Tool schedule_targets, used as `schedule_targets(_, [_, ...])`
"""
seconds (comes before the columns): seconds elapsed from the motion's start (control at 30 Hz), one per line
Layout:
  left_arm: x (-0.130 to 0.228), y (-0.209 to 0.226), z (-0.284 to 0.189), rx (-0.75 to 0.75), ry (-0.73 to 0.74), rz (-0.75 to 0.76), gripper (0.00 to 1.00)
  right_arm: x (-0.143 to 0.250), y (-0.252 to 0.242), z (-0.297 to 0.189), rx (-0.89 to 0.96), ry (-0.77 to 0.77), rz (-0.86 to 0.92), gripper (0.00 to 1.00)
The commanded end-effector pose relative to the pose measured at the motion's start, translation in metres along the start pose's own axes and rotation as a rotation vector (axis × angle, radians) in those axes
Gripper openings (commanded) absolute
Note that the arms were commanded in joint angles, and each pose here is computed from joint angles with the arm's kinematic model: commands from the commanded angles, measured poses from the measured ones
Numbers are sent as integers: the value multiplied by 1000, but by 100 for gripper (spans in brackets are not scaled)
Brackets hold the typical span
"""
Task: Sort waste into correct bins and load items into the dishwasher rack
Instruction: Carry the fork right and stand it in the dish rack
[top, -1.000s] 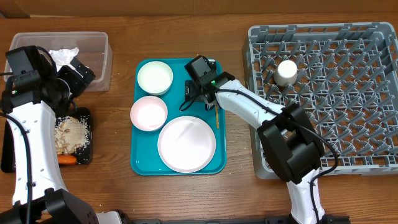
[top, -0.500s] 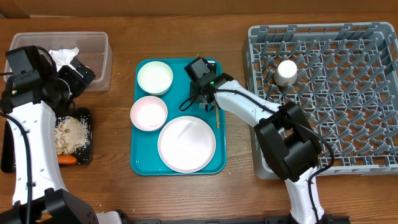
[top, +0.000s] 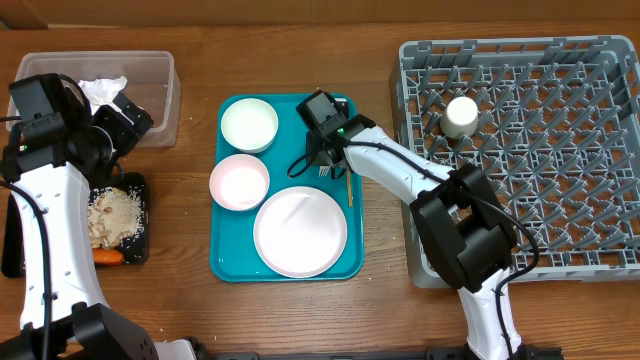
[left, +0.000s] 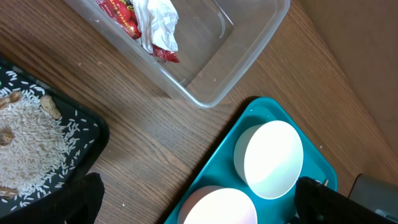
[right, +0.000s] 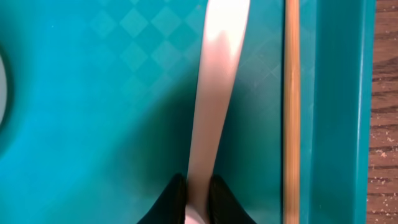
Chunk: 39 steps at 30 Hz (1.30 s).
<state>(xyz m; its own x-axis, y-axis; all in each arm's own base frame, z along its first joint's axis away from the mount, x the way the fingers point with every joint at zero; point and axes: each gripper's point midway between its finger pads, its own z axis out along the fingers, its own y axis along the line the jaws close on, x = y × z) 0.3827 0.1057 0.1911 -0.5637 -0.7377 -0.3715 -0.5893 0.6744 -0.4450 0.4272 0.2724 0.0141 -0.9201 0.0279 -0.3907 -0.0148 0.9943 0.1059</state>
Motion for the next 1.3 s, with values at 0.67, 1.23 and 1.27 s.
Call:
schedule_targets(0.67, [-2,0,0,6,0,-9,100,-73,-110,-224,-131,-189,139,4])
schedule_targets(1.23, [-2,0,0,6,0,-9,100,-52,-164,-136,1,14,-15,5])
schedule_targets(1.27, [-2,0,0,6,0,-9,100,-53,-163,-137,-1,11,-1,5])
